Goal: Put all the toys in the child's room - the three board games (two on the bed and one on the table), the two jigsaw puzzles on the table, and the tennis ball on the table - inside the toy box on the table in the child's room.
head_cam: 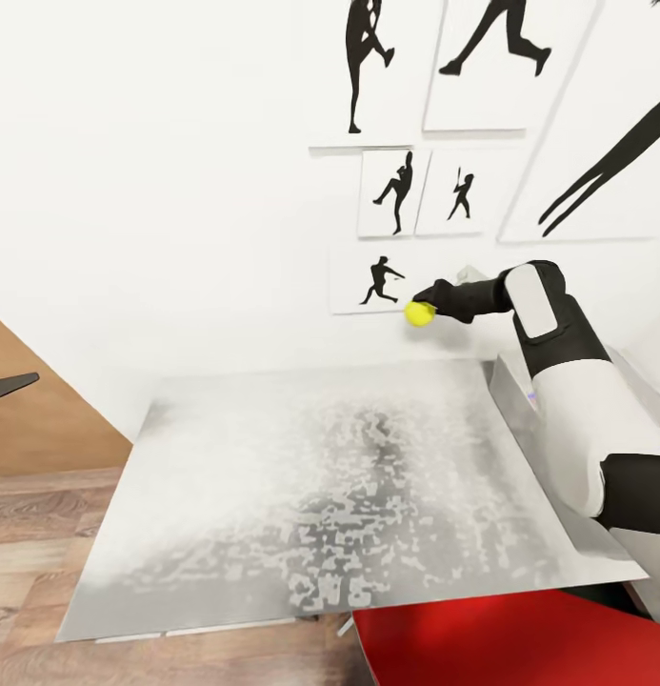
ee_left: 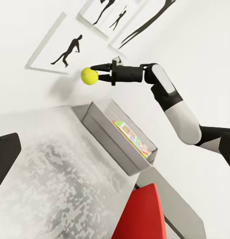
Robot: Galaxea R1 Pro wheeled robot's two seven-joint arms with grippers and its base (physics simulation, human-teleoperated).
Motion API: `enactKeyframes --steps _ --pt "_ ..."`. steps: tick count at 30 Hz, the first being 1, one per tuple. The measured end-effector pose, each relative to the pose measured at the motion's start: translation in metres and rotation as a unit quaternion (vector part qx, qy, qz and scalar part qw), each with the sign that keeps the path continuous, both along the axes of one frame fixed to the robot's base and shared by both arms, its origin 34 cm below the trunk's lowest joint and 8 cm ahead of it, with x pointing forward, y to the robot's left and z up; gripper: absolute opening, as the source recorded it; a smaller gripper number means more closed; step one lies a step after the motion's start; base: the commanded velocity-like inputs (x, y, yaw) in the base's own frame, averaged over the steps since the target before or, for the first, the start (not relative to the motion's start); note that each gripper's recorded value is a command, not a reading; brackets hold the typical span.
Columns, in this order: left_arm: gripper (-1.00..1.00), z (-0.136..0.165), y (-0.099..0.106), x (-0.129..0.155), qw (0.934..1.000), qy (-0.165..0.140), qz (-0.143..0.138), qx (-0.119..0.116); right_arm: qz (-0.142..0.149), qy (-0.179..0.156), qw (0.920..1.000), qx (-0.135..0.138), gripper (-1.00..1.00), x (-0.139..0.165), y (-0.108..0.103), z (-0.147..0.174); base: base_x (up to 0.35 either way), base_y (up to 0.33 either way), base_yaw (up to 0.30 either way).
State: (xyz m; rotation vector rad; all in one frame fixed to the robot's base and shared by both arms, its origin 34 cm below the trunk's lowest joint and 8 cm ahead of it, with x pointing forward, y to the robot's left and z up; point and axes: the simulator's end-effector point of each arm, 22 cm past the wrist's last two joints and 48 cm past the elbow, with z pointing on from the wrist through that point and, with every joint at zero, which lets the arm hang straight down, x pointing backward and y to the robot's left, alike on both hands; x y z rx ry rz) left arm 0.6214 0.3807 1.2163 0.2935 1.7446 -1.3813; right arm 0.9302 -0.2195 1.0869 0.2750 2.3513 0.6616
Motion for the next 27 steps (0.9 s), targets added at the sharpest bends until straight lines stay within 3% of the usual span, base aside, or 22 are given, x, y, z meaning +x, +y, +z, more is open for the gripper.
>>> enactKeyframes --steps 19,27 --pt "1.00 0.015 0.000 -0.007 0.9999 -0.015 0.000 0.001 -0.008 -0.019 0.9997 -0.011 -1.00 -0.001 -0.016 0.030 0.000 0.000 0.000" --pt "1.00 0.022 0.000 -0.010 0.9998 -0.022 0.000 0.001 -0.026 -0.027 0.9989 -0.029 -1.00 -0.001 -0.049 0.044 0.000 0.000 0.000"
